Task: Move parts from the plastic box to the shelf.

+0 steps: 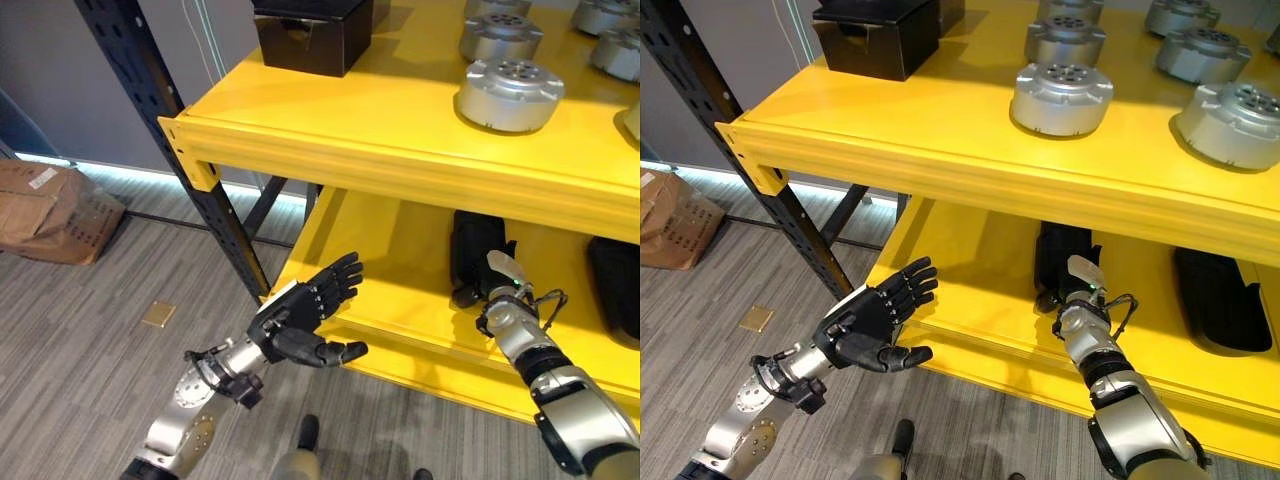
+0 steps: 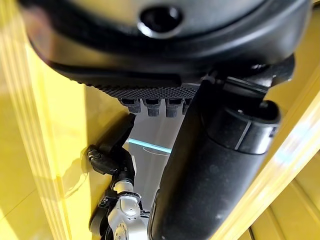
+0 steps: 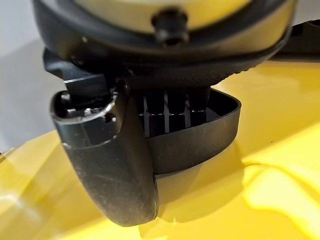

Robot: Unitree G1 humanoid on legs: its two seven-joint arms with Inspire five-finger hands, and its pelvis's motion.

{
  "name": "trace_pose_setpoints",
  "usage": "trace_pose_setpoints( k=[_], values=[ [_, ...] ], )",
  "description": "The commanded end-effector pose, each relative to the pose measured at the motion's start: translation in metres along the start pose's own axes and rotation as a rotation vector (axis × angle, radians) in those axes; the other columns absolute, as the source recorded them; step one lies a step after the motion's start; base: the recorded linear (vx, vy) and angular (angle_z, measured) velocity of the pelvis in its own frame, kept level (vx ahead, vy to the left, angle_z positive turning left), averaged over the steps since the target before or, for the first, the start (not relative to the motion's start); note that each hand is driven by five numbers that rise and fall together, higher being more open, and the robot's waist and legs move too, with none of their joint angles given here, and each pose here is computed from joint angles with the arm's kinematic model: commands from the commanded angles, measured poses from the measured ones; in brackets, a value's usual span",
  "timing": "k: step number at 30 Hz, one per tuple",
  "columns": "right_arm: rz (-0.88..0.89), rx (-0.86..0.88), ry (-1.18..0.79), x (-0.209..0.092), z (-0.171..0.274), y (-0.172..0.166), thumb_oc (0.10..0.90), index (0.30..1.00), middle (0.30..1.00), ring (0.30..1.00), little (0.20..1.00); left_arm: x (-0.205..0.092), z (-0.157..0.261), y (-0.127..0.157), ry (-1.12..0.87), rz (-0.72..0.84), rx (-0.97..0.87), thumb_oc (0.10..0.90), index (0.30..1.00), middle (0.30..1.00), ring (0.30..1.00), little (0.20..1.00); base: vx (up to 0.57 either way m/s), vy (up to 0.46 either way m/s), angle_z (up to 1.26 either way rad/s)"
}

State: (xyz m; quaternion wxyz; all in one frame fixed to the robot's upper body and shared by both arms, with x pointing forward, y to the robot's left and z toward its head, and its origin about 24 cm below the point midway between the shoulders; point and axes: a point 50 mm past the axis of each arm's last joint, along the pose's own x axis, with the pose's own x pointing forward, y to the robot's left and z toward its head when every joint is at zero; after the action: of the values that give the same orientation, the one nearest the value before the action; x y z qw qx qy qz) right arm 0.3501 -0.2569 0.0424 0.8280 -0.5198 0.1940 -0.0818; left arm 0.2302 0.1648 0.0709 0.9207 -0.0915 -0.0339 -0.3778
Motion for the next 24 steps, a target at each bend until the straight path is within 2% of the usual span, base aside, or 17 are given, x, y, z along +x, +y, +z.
trace_pose_setpoints(
  k=[1, 8, 16, 24],
  values=[
    [0.038, -0.174, 0.223, -0.001, -0.050, -0.007, 0.900, 1.000, 1.000, 1.000, 1.000, 0.024, 0.055, -0.012, -0.259, -0.147, 0.099, 0.900, 1.000, 1.000, 1.000, 1.000, 0.00, 0.000, 0.00],
    [0.053, -0.240, 0.201, -0.004, -0.051, -0.002, 0.900, 1.000, 1.000, 1.000, 1.000, 0.022, 0.054, -0.011, -0.256, -0.155, 0.104, 0.900, 1.000, 1.000, 1.000, 1.000, 0.00, 0.000, 0.00],
    [0.137, -0.236, 0.155, -0.012, -0.046, 0.018, 0.900, 1.000, 1.000, 1.000, 1.000, 0.019, 0.055, -0.010, -0.263, -0.135, 0.110, 0.900, 1.000, 1.000, 1.000, 1.000, 0.00, 0.000, 0.00],
    [0.137, -0.253, 0.147, -0.018, -0.048, 0.025, 0.900, 1.000, 1.000, 1.000, 1.000, 0.017, 0.054, -0.010, -0.267, -0.125, 0.111, 0.900, 1.000, 1.000, 1.000, 1.000, 0.00, 0.000, 0.00]
  ],
)
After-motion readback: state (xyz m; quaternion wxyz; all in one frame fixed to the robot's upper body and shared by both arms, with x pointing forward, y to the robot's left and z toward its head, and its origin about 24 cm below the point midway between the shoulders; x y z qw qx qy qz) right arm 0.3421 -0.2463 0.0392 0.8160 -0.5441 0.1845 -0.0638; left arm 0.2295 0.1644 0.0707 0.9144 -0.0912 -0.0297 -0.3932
